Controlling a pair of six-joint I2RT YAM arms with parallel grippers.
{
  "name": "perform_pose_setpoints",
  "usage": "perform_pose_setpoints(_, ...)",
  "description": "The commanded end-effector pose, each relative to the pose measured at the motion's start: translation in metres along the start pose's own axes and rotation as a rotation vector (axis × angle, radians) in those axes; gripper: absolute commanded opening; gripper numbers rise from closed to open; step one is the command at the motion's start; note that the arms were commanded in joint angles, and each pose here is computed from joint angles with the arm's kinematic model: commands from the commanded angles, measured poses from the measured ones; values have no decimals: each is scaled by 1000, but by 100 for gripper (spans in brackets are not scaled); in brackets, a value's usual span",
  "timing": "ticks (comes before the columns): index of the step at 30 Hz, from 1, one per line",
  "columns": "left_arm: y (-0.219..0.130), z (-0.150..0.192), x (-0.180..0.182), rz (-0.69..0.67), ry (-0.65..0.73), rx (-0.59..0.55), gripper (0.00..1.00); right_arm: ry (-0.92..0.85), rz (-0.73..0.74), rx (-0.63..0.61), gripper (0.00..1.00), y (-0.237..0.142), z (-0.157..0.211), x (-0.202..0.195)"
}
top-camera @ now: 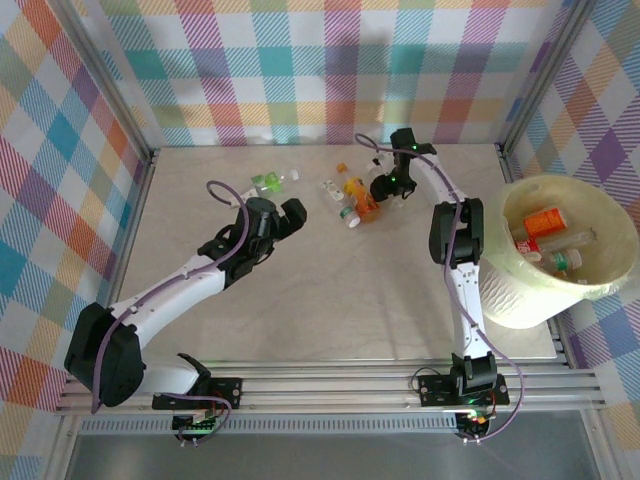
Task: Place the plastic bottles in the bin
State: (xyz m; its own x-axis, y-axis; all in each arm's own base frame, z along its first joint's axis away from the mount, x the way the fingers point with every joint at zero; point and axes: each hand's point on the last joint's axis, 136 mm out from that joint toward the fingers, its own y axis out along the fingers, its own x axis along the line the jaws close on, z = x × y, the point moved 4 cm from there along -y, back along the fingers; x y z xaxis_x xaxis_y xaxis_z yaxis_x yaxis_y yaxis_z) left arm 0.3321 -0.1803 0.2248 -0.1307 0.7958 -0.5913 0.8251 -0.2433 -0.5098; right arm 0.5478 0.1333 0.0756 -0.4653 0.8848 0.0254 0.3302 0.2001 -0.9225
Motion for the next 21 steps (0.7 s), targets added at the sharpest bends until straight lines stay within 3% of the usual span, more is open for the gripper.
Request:
perform_pose_setpoints(1,4,0,-4,18,-10,18,100,25,-32,-65,59,-32,-7,11)
perform_pose_setpoints(12,8,4,-9,48,-33,44,100,42,-63,-287,48,-132,3,48)
perform_pose_setpoints(21,14,5,-14,83,-71,44,100,80,-73,-510,45,-251,18,82)
